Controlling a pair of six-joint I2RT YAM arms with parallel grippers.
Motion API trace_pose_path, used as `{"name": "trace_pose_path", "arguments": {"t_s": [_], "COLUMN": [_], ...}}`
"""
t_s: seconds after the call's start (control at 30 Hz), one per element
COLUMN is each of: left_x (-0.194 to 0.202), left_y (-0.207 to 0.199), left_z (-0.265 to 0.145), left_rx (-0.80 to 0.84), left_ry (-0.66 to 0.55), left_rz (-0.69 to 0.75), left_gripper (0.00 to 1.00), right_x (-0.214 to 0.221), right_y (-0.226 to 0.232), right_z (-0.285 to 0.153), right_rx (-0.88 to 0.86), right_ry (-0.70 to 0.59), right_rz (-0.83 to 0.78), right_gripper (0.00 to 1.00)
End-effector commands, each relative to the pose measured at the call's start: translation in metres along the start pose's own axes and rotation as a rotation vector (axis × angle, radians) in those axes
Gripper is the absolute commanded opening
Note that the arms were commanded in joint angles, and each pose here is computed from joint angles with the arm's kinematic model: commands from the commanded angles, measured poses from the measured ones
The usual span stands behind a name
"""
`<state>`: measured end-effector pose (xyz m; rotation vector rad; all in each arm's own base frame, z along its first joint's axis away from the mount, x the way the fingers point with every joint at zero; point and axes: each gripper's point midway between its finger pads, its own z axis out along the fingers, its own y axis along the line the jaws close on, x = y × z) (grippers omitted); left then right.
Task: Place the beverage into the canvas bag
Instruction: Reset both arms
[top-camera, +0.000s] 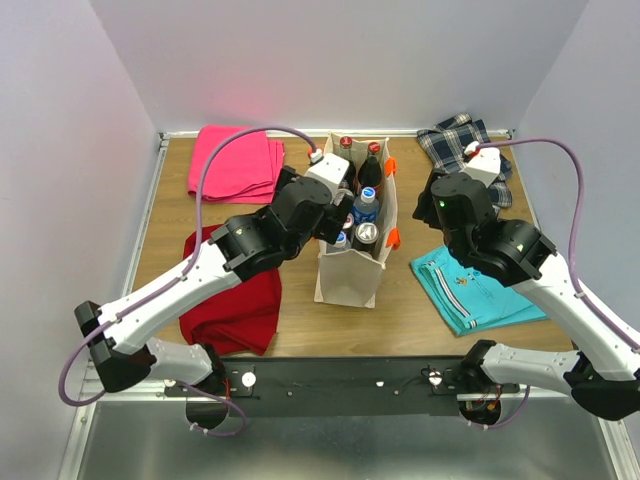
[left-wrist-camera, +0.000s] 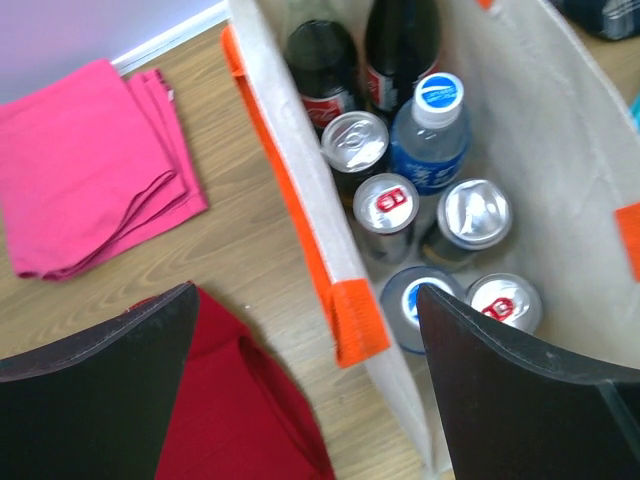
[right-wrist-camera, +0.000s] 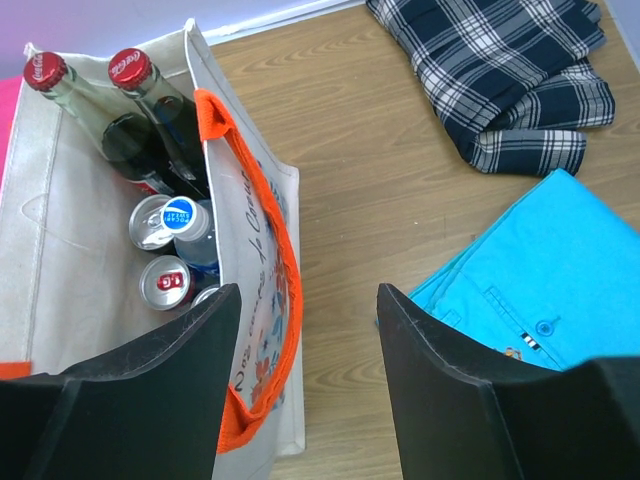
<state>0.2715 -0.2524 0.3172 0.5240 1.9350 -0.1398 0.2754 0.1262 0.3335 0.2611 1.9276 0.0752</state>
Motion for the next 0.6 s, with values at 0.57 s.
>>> {"name": "trace_pose_path", "arguments": {"t_s": [0.57], "left_x": [-0.004], "left_y": [0.051], "left_z": [-0.03], "left_rx": [-0.085], "left_ry": [-0.14], "left_rz": [-0.109], "left_gripper": [0.99], "right_x": [0.009], "right_y": [0.003], "right_z": [0.002], "right_rx": [-0.023], "right_ry": [0.008], "right_rz": [-0.001], "right_gripper": [0.66]}}
